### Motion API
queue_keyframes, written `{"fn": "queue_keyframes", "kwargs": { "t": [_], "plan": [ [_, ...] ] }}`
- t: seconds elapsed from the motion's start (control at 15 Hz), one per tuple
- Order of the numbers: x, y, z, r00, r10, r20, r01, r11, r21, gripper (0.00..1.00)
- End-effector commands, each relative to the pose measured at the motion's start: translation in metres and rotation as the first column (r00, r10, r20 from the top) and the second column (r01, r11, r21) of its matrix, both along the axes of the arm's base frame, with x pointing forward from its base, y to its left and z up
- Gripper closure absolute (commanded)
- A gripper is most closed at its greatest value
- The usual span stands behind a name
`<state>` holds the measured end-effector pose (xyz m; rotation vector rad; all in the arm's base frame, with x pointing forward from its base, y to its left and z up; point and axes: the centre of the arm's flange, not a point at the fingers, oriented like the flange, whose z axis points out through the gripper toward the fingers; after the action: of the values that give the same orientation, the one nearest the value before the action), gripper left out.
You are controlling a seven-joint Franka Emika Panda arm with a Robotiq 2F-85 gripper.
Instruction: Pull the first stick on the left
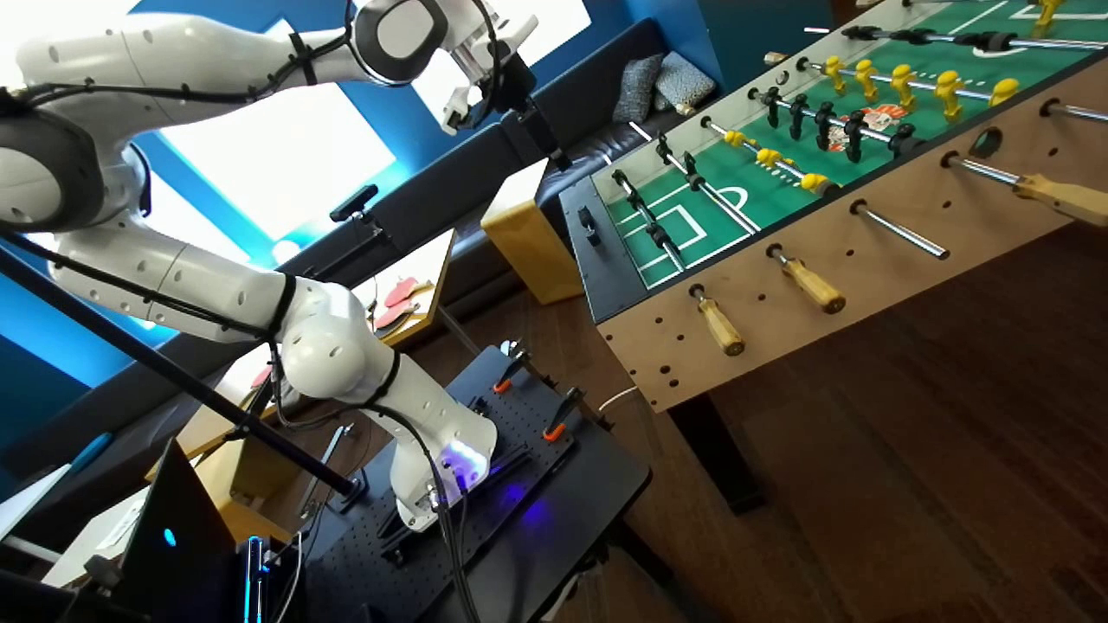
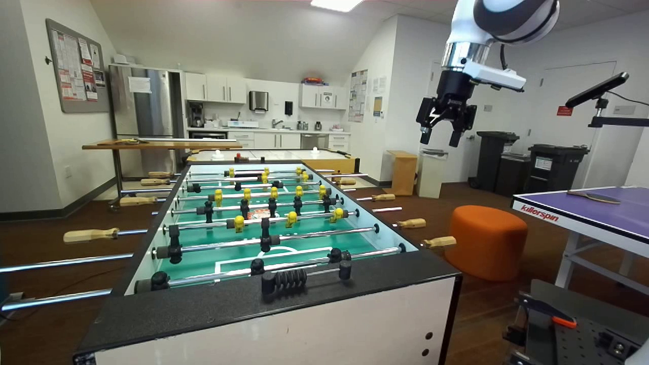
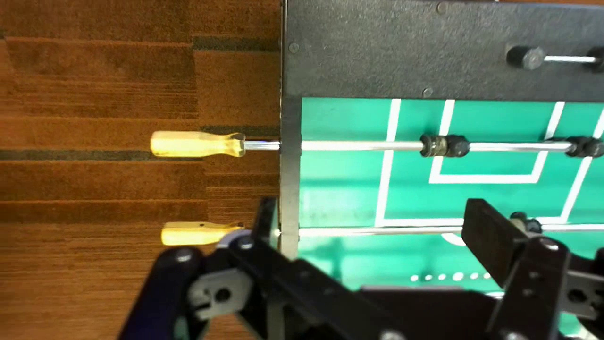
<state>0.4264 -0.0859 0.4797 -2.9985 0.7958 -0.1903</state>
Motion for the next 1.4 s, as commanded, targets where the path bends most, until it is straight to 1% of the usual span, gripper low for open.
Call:
{"fn": "queue_keyframes", "kwargs": {
  "t": [0.0,0.07,0.13,0.27,0.53,0.6,0.67,0.73,0.87,1.0,1.13,1.27,1.33],
  "plan": [
    [0.025,-0.021,-0.031,0.980,-0.198,-0.024,0.197,0.980,-0.026,0.00],
    [0.023,-0.022,-0.039,0.973,-0.226,-0.042,0.224,0.973,-0.048,0.00],
    [0.013,-0.021,-0.030,0.988,-0.153,-0.029,0.152,0.988,-0.017,0.00],
    [0.015,-0.023,-0.039,0.986,-0.162,-0.049,0.161,0.987,-0.021,0.00],
    [0.014,-0.022,-0.035,0.986,-0.159,-0.040,0.159,0.987,-0.021,0.00],
    [0.015,-0.023,-0.036,0.981,-0.191,-0.032,0.190,0.981,-0.024,0.00],
    [0.015,-0.025,-0.038,0.970,-0.243,-0.014,0.243,0.970,-0.025,0.00],
    [0.015,-0.029,-0.041,0.950,-0.312,0.000,0.312,0.950,-0.018,0.00],
    [0.014,-0.041,-0.049,0.909,-0.416,0.009,0.416,0.910,0.005,0.00],
    [0.012,-0.055,-0.064,0.858,-0.513,0.012,0.512,0.858,0.021,0.00],
    [0.008,-0.071,-0.083,0.797,-0.604,0.006,0.603,0.797,0.034,0.00],
    [-0.001,-0.083,-0.110,0.724,-0.689,-0.012,0.689,0.724,0.030,0.00],
    [-0.007,-0.086,-0.124,0.685,-0.729,-0.023,0.729,0.684,0.014,0.00]
  ]
}}
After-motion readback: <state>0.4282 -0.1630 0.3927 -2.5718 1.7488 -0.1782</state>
